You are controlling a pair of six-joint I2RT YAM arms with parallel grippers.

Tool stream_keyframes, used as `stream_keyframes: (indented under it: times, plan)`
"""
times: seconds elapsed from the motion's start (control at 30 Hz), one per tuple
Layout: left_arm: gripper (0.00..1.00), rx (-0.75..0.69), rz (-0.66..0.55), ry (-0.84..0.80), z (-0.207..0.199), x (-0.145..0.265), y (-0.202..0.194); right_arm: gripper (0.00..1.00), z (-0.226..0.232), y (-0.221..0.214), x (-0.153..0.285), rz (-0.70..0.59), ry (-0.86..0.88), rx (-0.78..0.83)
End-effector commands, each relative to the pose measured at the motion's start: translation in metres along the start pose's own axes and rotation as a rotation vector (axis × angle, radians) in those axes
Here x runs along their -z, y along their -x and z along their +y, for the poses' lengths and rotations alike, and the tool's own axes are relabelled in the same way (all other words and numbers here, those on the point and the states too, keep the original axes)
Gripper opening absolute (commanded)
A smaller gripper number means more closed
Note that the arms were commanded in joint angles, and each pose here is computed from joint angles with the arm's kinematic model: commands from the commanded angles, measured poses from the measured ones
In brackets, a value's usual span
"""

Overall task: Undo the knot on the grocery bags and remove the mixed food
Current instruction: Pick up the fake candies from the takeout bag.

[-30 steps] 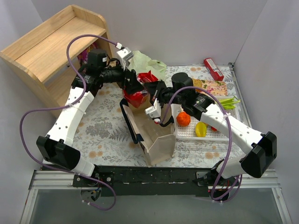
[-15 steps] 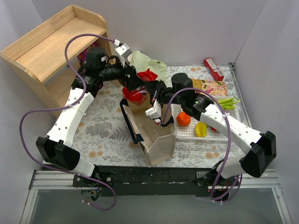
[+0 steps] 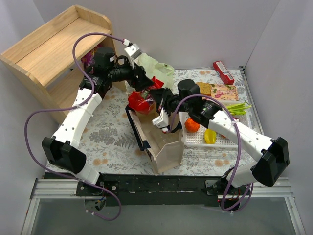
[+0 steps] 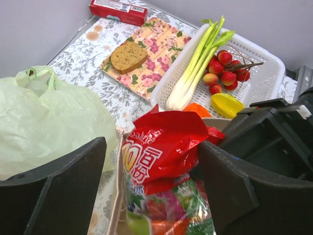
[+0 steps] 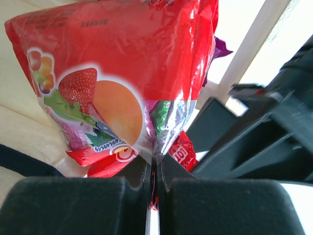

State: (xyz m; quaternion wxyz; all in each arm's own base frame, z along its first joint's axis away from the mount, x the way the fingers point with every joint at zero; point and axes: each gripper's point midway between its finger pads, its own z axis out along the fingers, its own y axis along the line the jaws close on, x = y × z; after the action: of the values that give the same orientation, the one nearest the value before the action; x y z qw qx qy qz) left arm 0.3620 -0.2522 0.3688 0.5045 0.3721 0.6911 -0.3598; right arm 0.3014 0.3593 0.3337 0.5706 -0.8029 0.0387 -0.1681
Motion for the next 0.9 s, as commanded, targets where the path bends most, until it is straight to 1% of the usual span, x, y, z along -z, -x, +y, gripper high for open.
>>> stream_keyframes:
  times: [0.0, 0.07, 0.1, 0.17, 0.2, 0.27, 0.3, 0.33, 0.37, 0.4, 0.43, 0.47, 0.5, 0.53, 0.57, 0.63, 0.67, 0.7, 0.73, 0.77, 0.8, 0.83, 0.87]
  plan:
    - [0.71, -0.074, 0.006, -0.006, 0.001, -0.011, 0.004, 0.01, -0.072, -0.003, 0.027, 0.045, -0.21, 0.13]
    - [0.62, -0.091, 0.038, -0.029, -0.001, -0.017, -0.006, 0.01, -0.075, -0.002, 0.028, 0.046, -0.219, 0.134]
    - [0.51, -0.107, 0.05, -0.047, -0.007, -0.02, -0.009, 0.01, -0.076, -0.002, 0.028, 0.047, -0.221, 0.136]
    - [0.39, -0.126, 0.069, -0.072, -0.014, -0.022, -0.013, 0.01, -0.075, -0.002, 0.028, 0.047, -0.219, 0.132]
    - [0.21, -0.146, 0.071, -0.086, -0.016, -0.023, -0.012, 0.01, -0.074, -0.002, 0.028, 0.048, -0.218, 0.127]
    - [0.0, -0.155, 0.066, -0.094, -0.021, -0.02, -0.005, 0.01, -0.069, 0.0, 0.029, 0.045, -0.211, 0.114]
    - [0.0, -0.158, 0.057, -0.088, -0.022, -0.018, 0.001, 0.01, -0.069, 0.0, 0.03, 0.044, -0.218, 0.108]
    - [0.0, -0.172, 0.04, -0.077, -0.022, -0.015, 0.009, 0.01, -0.062, 0.003, 0.029, 0.035, -0.219, 0.058]
    - [0.0, -0.195, 0.009, -0.067, -0.025, -0.009, 0.023, 0.02, -0.069, 0.004, 0.035, 0.036, -0.25, 0.03]
    - [0.0, -0.224, -0.034, -0.052, -0.031, 0.002, 0.04, 0.2, -0.075, 0.005, 0.04, 0.029, -0.283, -0.015]
    - [0.0, -0.251, -0.098, -0.034, -0.035, 0.009, 0.061, 0.28, -0.078, 0.004, 0.044, 0.025, -0.302, -0.064]
    - [0.0, -0.276, -0.142, -0.005, -0.037, 0.016, 0.077, 0.36, -0.086, 0.006, 0.053, 0.005, -0.343, -0.202]
    - [0.0, -0.295, -0.181, 0.016, -0.039, 0.023, 0.092, 0.49, -0.094, 0.007, 0.059, -0.008, -0.375, -0.271]
    - [0.0, -0.325, -0.236, 0.041, -0.044, 0.036, 0.112, 0.53, -0.105, 0.006, 0.068, -0.015, -0.421, -0.331]
    - [0.0, -0.335, -0.26, 0.097, -0.04, 0.043, 0.123, 0.56, -0.117, 0.008, 0.08, -0.048, -0.468, -0.489]
    - [0.0, -0.382, -0.332, 0.167, -0.046, 0.068, 0.148, 0.59, -0.128, 0.007, 0.093, -0.066, -0.515, -0.628]
    - [0.0, -0.439, -0.357, 0.198, -0.049, 0.08, 0.156, 0.6, -0.136, 0.006, 0.102, -0.074, -0.552, -0.698]
    - [0.0, -0.448, -0.329, 0.223, -0.041, 0.076, 0.137, 0.61, -0.143, 0.0, 0.111, -0.082, -0.602, -0.873]
    - [0.0, -0.523, -0.392, 0.251, -0.044, 0.085, 0.147, 0.61, -0.145, -0.005, 0.115, -0.079, -0.625, -0.954]
    - [0.0, -0.63, -0.465, 0.289, -0.065, 0.117, 0.155, 0.61, -0.145, -0.011, 0.116, -0.074, -0.638, -1.031]
    - [0.0, -0.653, -0.425, 0.294, -0.055, 0.106, 0.121, 0.61, -0.15, -0.021, 0.124, -0.084, -0.684, -1.173]
    - [0.0, -0.733, -0.525, 0.327, -0.066, 0.121, 0.133, 0.61, -0.15, -0.027, 0.124, -0.09, -0.694, -1.233]
    - [0.0, -0.78, -0.599, 0.36, -0.081, 0.145, 0.14, 0.61, -0.147, -0.034, 0.117, -0.098, -0.695, -1.307]
